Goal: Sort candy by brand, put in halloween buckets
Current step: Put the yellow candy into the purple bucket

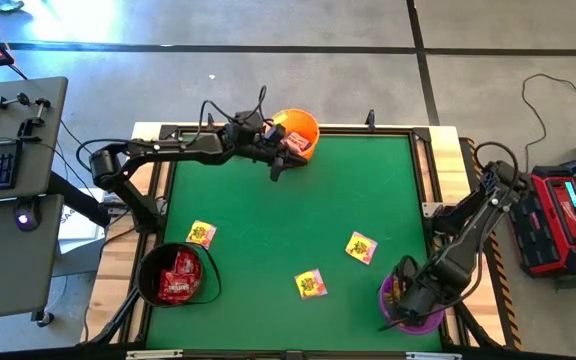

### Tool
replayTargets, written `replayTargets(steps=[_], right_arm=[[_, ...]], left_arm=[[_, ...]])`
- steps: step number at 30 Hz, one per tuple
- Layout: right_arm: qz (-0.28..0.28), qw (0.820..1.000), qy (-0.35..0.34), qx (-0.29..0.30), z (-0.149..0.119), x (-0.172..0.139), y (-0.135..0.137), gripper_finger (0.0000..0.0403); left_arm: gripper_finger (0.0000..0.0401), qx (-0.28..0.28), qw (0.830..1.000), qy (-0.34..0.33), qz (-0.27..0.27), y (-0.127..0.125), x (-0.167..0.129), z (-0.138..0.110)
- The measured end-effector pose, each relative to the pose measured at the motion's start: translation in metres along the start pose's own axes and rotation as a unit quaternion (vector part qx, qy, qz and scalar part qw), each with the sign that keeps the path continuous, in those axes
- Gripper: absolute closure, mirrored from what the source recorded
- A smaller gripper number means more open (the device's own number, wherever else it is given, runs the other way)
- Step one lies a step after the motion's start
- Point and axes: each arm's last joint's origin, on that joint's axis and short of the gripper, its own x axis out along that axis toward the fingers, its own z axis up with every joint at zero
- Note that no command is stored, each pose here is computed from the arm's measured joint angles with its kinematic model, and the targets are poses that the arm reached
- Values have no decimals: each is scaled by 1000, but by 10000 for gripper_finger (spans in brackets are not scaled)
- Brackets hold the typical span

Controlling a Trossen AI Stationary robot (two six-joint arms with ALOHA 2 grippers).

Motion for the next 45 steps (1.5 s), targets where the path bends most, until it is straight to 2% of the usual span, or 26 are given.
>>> replayTargets(steps=[5,9,16,22,26,32,37,41,45], right_arm=[[-31,999,-7,-25,0,-8,-5,279],[-42,997,-17,-57,-2,-22,-8,250],[-18,990,-63,-121,-13,-66,-11,238],[10,976,-149,-159,-11,-84,-13,238],[11,960,-207,-187,5,-90,-6,238],[4,938,-275,-211,47,-102,14,227],[-21,916,-276,-290,80,-101,39,191],[-58,906,-239,-345,105,-91,57,162],[-95,890,-208,-394,124,-76,69,150]], left_arm=[[378,1,1000,-1,2,-1,1,0],[378,1,1000,-2,6,-1,1,-1],[378,1,1000,-2,6,-1,1,-1],[378,1,1000,-2,7,-1,1,-1],[378,1,1000,-3,10,-1,1,0],[378,12,1000,-3,10,-1,1,-1],[378,41,999,-1,6,-2,2,-1],[378,53,999,1,2,-5,3,-2],[378,88,996,2,-2,-8,4,-3]])
